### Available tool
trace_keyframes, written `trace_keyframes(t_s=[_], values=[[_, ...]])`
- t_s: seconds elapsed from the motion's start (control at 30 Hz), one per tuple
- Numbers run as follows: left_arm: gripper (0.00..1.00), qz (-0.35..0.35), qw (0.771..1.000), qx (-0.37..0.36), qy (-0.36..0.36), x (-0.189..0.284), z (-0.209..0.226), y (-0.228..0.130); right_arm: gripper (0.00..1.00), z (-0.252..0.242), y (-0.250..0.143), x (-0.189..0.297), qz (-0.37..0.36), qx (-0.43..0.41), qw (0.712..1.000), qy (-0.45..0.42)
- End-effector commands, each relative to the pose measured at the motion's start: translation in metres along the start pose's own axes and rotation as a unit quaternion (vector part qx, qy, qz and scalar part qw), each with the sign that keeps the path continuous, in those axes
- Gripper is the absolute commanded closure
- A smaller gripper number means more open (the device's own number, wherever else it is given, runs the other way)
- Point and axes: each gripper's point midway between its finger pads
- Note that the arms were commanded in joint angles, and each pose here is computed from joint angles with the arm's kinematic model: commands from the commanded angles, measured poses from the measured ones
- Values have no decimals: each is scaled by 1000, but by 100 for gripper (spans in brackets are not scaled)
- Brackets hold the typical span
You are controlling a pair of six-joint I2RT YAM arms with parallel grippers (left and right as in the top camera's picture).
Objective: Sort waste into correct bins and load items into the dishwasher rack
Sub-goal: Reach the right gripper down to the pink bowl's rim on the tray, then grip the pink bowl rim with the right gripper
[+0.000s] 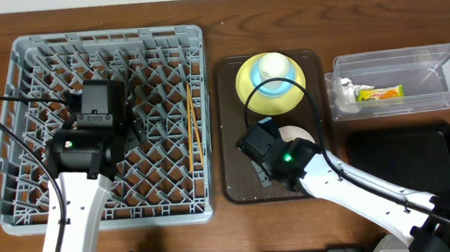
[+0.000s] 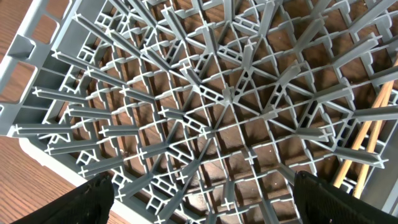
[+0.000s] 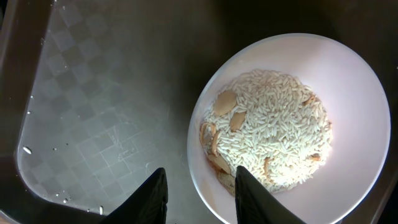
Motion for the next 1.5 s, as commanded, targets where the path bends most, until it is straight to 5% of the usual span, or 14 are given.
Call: trace_keyframes(t_s=[0.0,1.47], values=[[7,0,1000,2,13,-2,5,0,66,-2,4,3,-9,0,1000,-2],[7,0,1000,2,13,-2,5,0,75,5,-5,-14,-15,-3,1000,18]])
Point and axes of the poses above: each gripper's point midway between its finger pads, its own x axis back along the fingers, its own z axis along the line the jaws close on, y = z × x, and after that the axes turned 6 degrees about x, right-handed
